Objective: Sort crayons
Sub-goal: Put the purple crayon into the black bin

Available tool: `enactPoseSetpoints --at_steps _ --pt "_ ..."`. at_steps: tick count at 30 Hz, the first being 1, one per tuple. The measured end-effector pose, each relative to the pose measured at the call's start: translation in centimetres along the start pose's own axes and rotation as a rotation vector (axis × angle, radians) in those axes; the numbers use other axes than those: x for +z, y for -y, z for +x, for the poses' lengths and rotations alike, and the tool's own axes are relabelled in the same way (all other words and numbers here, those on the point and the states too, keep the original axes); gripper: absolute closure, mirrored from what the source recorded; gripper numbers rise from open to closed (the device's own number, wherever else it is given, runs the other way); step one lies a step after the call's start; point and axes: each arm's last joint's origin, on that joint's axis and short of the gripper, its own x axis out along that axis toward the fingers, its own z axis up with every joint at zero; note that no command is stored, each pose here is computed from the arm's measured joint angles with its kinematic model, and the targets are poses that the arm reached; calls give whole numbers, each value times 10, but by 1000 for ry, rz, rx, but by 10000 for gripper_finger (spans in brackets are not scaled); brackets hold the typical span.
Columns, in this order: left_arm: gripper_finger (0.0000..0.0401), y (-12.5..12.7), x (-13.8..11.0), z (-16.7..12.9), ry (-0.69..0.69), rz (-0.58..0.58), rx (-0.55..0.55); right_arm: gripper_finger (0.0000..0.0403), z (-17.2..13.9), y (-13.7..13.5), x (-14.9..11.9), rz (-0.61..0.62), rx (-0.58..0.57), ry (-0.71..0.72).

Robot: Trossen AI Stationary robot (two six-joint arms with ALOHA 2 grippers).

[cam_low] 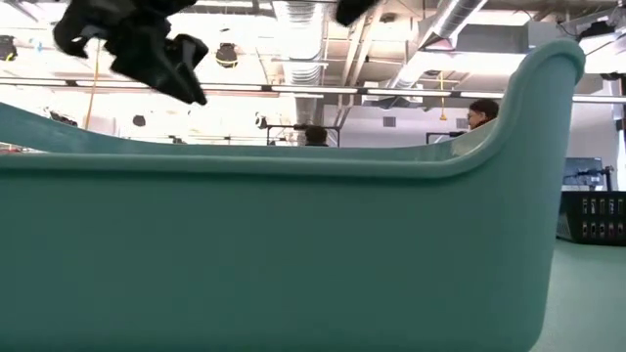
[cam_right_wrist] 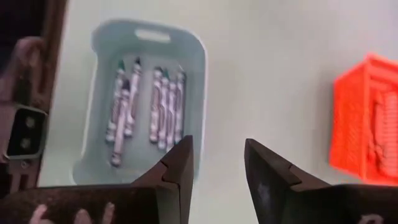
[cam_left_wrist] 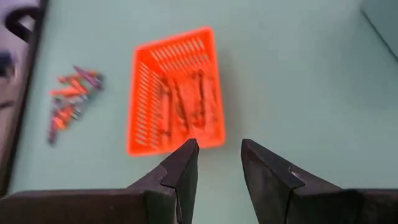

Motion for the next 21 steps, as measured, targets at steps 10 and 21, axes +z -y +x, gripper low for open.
enactPoseSetpoints --at_steps 10,21 --pt "287 -51 11 10 177 -33 38 276 -10 -29 -27 102 -118 1" --pt "287 -138 10 74 2 -107 53 276 -20 -40 -33 133 -274 150"
